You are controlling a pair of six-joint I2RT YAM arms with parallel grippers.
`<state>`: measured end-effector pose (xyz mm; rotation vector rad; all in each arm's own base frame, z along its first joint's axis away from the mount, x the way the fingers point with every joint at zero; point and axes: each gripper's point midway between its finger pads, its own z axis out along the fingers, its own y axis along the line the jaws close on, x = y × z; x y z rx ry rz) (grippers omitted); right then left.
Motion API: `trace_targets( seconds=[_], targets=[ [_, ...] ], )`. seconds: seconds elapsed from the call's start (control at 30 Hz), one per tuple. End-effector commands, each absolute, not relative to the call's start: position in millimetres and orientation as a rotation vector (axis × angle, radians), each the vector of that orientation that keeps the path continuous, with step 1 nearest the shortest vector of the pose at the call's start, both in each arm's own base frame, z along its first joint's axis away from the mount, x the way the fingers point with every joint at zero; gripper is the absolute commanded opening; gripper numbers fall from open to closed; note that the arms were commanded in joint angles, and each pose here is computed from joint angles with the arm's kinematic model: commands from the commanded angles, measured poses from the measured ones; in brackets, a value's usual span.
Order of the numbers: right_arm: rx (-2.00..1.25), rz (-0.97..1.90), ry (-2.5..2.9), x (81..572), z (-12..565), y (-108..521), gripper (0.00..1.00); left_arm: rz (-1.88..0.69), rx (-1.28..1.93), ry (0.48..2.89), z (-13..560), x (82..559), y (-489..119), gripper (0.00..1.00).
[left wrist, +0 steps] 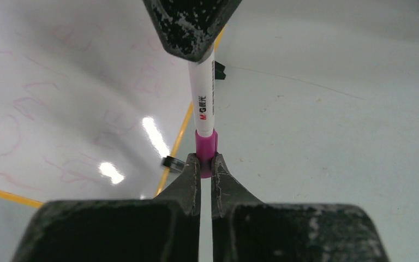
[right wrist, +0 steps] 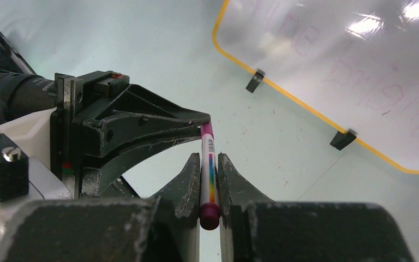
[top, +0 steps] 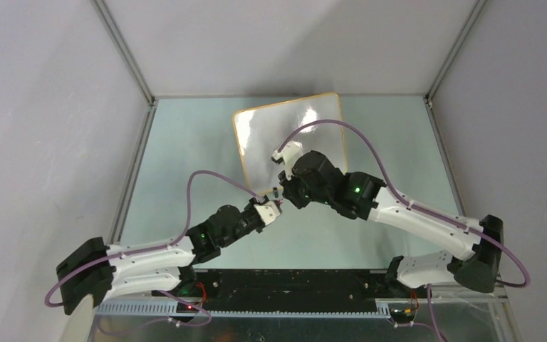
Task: Write a sentence on the whiteboard
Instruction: Insert the whiteboard marker without the cap into the pen cap.
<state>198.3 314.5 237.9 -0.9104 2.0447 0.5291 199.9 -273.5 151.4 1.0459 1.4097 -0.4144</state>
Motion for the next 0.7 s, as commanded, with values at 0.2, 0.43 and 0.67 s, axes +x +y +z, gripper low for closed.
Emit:
trace_targets(
  seconds=[0.2, 0.43, 0.67],
  targets=[
    [-0.97, 0.382, 2.174, 196.3, 185.8, 306.1, 0.0, -0.75, 0.735, 1.086, 259.5, 183.2, -300.8, 0.0],
    [-1.01, 0.309, 2.248, 188.0, 151.6, 288.3, 0.0, -0.83, 0.677, 1.114, 244.6, 183.2, -307.3, 0.0],
    [-1.01, 0.251, 2.253, 187.8, 155.0, 273.6, 0.0, -0.891, 0.638, 1.09, 248.8, 188.5, -327.0, 0.0]
  ],
)
